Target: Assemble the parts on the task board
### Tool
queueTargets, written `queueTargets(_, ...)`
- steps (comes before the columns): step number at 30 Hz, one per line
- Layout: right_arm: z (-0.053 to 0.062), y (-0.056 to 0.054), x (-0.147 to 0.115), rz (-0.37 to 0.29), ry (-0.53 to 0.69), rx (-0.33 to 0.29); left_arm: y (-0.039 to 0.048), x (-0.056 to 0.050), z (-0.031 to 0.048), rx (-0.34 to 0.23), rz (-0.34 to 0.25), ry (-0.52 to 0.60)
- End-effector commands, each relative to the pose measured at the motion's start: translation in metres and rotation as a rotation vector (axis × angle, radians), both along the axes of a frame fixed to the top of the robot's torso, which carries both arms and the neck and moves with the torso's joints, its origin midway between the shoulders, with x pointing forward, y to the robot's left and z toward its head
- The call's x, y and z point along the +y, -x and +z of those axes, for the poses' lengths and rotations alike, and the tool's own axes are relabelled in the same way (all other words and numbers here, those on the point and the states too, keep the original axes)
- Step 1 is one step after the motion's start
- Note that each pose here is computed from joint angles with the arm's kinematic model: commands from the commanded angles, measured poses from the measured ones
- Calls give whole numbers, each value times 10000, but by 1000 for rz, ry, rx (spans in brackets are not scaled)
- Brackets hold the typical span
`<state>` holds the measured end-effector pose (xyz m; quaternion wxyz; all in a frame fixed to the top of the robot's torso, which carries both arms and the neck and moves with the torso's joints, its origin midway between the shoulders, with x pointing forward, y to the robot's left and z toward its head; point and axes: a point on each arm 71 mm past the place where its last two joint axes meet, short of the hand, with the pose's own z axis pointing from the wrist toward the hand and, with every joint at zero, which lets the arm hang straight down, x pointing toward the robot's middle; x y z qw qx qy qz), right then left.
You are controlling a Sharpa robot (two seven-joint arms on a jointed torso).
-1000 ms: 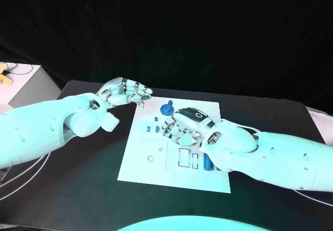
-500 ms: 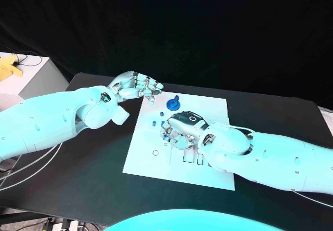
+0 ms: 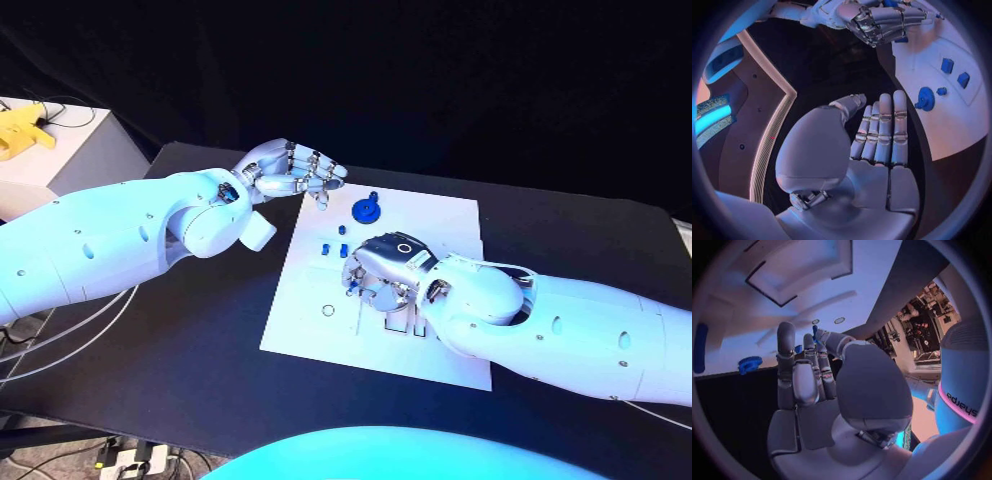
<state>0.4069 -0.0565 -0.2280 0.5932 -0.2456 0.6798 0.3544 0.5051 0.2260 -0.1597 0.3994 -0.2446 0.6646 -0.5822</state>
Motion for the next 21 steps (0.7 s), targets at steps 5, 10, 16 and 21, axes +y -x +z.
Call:
queueTargets(5,-18,22,20,4,23,-16,-1,-16,3,6,-4,9)
queueTargets(10,-31,20,27,4,24,-15,0,-18,3,7,-5,9)
queueTargets(16,-47,16,30,4,27,-13,0,-19,2,8,-6,8)
queueTargets(21,-55,25,36,7,28,-10,0,-18,1,9,-6,7)
